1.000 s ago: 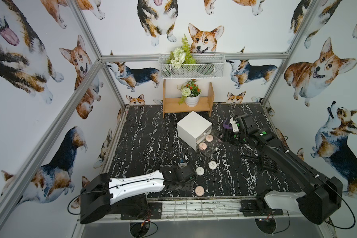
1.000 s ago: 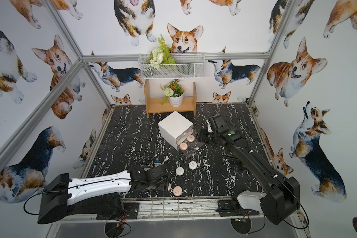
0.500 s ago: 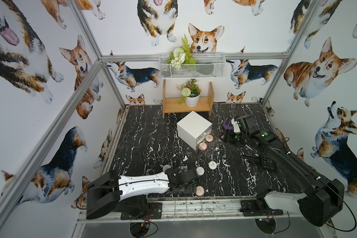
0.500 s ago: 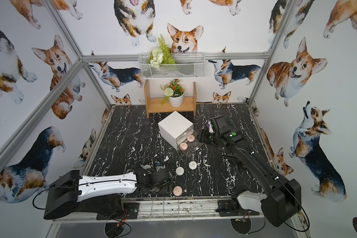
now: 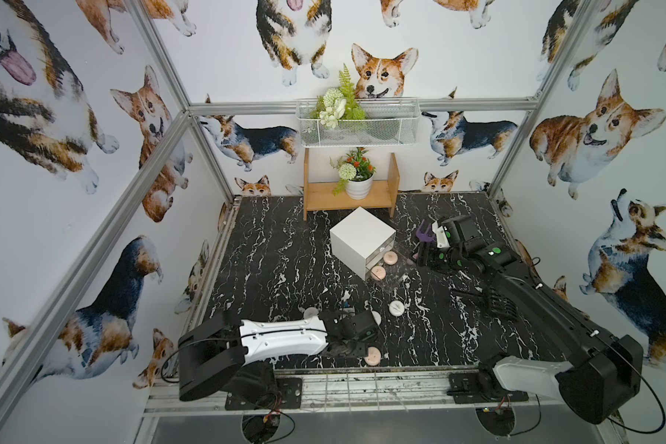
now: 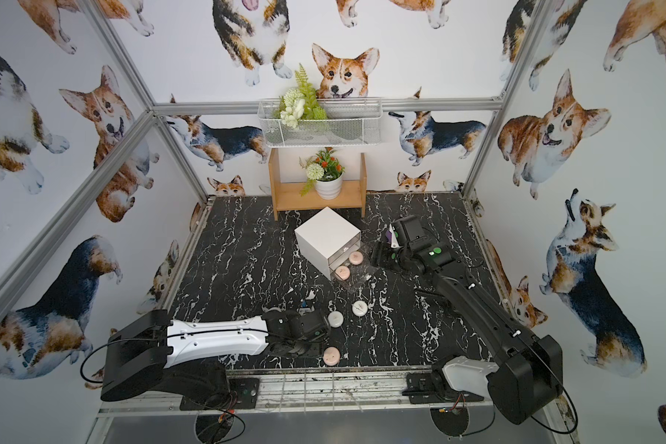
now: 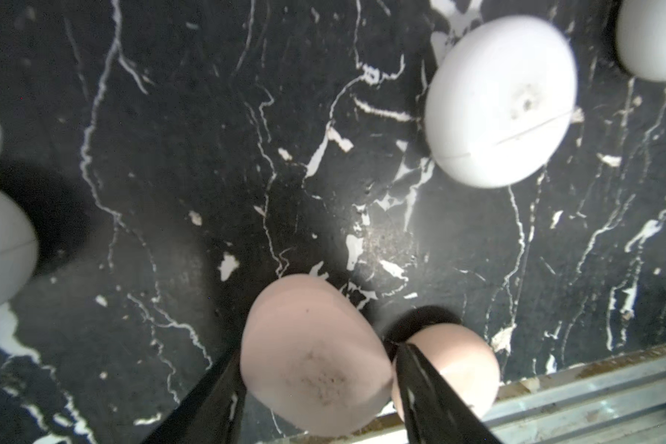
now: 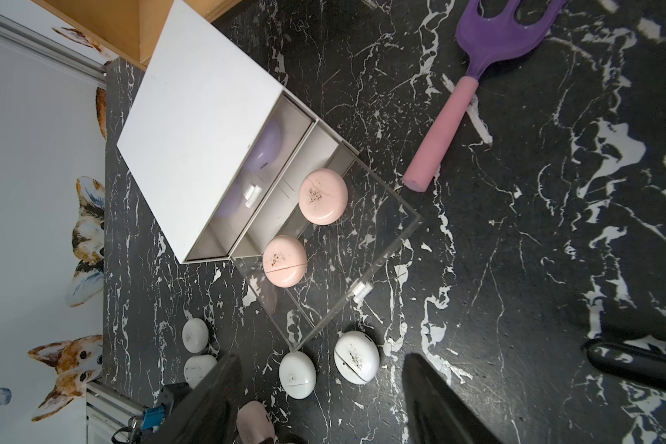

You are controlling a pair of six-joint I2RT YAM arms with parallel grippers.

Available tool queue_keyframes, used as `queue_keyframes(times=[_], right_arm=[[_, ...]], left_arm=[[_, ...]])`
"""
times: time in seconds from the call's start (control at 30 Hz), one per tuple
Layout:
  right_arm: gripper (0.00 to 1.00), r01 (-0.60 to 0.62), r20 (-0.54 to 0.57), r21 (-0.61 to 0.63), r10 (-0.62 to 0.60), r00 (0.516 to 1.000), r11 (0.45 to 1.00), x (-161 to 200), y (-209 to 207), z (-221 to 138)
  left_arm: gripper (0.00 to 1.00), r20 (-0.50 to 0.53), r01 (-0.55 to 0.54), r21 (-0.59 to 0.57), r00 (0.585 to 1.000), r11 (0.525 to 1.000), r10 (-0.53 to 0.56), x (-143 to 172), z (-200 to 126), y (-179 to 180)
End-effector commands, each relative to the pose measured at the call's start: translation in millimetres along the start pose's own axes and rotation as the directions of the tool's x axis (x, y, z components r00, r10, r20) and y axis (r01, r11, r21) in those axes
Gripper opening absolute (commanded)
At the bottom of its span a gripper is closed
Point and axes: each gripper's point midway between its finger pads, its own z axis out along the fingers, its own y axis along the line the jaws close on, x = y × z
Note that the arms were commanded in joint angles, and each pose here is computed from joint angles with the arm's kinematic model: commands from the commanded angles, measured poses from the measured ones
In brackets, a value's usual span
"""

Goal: Put the bluetooth earphones in the drawer according to color
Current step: Pick up the Bluetooth earphone from the center of the board.

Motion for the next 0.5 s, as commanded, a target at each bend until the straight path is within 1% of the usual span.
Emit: queue_keyframes(times=[0.0,0.13,0.23,0.27,0.47], right_arm=[[0.71,0.014,-0.005,-0.014,-0.014,1.0,1.0,2,1,0],[0.71,0.01,-0.01,-0.018,-0.01,1.0,1.0,4,1,1],[0.7,0.014,-0.011,-0.017,-0.014,1.0,1.0,5,0,0],[0.71,0.014,-0.013,-0.017,-0.014,1.0,1.0,5,0,0],[0.71,0.012,-0.014,-0.018,-0.013,1.0,1.0,6,0,1]], left_arm=[[0.59,0.015,-0.036,-0.054,0.999,0.998,0.036,-7,-2,8],[0.53,0.02,-0.051,-0.08,0.998,0.996,0.053,-15,-1,10],[0.51,0.012,-0.061,-0.087,0.998,0.994,0.062,-15,1,11],[0.51,0.007,-0.062,-0.087,0.998,0.994,0.063,-15,2,11],[0.65,-0.034,-0.076,-0.112,0.997,0.991,0.073,-3,8,14]])
